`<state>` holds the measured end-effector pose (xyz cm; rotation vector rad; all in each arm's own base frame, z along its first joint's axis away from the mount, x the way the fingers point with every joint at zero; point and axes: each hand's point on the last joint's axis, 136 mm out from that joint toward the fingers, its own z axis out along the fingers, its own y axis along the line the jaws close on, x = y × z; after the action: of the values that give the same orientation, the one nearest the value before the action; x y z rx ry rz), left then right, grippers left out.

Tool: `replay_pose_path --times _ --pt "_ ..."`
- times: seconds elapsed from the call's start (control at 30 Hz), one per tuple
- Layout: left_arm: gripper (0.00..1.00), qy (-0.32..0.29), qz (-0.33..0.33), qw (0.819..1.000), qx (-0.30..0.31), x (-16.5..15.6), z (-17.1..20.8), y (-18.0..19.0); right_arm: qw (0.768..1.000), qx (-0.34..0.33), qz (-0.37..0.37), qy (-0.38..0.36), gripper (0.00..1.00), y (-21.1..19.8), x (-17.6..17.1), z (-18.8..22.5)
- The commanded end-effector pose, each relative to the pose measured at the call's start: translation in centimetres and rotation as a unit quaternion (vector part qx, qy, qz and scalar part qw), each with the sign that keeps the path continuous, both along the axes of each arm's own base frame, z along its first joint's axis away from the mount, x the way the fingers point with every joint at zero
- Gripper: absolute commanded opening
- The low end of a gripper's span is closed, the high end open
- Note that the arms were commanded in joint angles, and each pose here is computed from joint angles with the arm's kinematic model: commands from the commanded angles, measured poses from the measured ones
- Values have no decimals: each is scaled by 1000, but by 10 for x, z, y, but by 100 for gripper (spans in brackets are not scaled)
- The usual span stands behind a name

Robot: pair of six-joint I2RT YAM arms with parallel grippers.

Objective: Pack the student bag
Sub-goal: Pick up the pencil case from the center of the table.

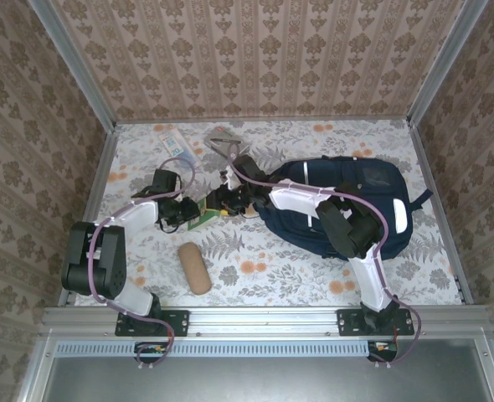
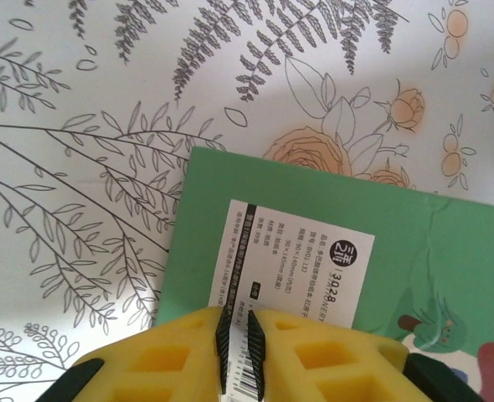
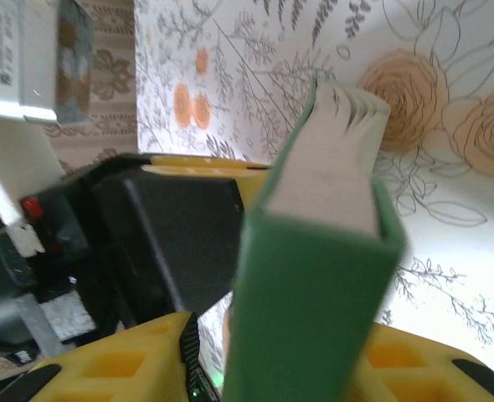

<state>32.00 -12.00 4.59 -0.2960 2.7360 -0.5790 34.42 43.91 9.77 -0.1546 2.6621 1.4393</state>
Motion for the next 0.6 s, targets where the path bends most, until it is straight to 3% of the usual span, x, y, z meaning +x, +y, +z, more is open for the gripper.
replay_pose_path --times 0.0,0.13,0.3,0.37,0.57 --pt "26 -19 -29 999 -33 2 16 -18 1000 2 21 -9 43 6 -9 11" --pt "25 -19 -28 999 -31 2 16 -17 1000 -7 20 -11 34 4 -8 9" --pt "27 -21 -27 999 -30 2 19 -16 1000 -11 6 -14 13 -2 -5 11" --pt "32 -27 -23 999 -32 4 25 -16 1000 -12 -6 -22 7 -7 0 15" --pt "53 -58 16 997 -58 8 58 -8 998 12 -52 -43 5 -33 20 43"
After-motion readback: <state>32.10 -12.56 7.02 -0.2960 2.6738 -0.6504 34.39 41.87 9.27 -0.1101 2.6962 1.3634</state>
